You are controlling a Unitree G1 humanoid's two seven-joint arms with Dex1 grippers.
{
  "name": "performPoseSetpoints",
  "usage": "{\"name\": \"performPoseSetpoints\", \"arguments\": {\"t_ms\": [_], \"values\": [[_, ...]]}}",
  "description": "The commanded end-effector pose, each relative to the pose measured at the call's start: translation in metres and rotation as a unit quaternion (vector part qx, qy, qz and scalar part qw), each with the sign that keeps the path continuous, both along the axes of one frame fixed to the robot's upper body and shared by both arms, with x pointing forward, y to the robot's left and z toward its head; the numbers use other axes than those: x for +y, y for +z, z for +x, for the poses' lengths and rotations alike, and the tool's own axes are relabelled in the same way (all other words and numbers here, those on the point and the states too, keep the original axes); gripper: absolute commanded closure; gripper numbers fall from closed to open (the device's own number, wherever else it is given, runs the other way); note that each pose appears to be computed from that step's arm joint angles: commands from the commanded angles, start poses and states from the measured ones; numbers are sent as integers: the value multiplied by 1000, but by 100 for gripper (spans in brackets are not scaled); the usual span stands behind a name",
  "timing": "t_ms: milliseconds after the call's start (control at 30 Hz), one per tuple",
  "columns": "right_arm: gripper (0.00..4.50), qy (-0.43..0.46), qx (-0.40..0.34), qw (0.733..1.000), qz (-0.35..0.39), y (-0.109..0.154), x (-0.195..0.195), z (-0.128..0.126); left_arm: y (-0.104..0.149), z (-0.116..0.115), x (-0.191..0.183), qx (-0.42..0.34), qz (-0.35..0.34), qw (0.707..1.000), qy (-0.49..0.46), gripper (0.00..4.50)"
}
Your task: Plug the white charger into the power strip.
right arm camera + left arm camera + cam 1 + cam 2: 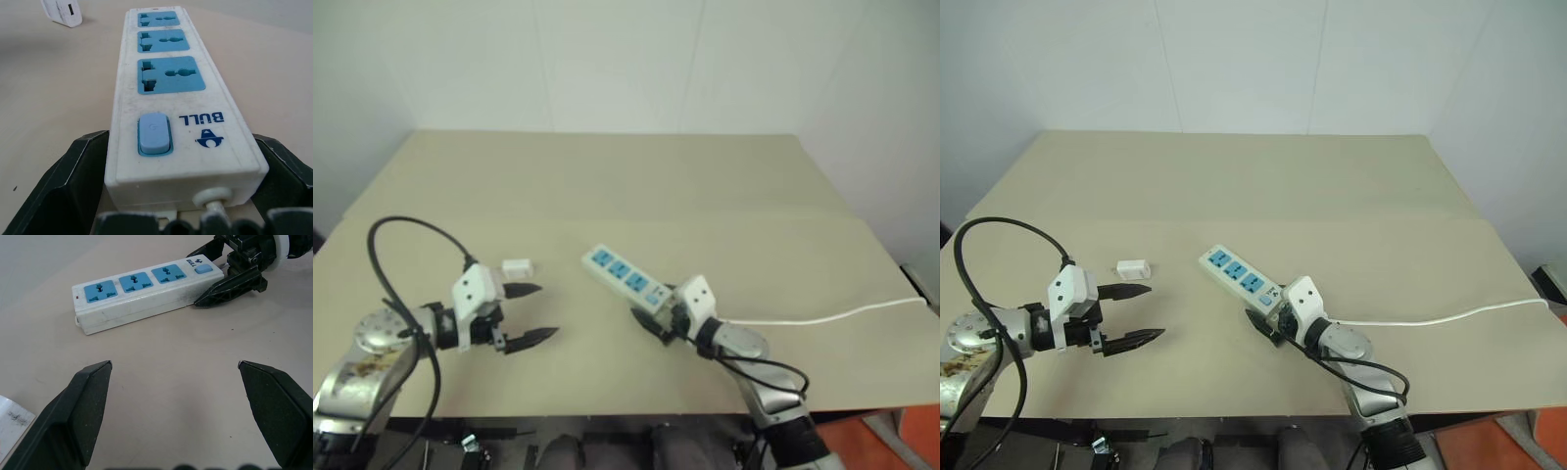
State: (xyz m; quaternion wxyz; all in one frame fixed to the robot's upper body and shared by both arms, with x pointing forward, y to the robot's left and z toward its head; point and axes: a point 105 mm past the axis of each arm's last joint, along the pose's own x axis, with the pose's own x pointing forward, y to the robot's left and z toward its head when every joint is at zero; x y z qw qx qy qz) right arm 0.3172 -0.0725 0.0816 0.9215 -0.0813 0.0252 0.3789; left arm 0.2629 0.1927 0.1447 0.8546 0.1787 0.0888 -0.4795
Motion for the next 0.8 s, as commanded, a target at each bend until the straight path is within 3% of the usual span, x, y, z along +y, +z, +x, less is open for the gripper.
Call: {"name": "performPoseSetpoints", "arguments": {"t_ms": [33, 567, 700, 800], "values": [[3, 11, -26, 1000, 9, 8, -2, -3, 8, 3, -2, -16, 4, 1000, -7, 0], [3, 6, -18, 999, 26, 6, -13, -1, 7, 7, -5, -17, -2, 1000, -13, 0], [93, 19, -19, 999, 22, 4, -10, -4, 7, 6, -6, -17, -3, 1000, -13, 0], [107, 22, -14, 999, 27, 2, -8, -4, 11, 8, -10, -26, -7, 999, -19, 0]]}}
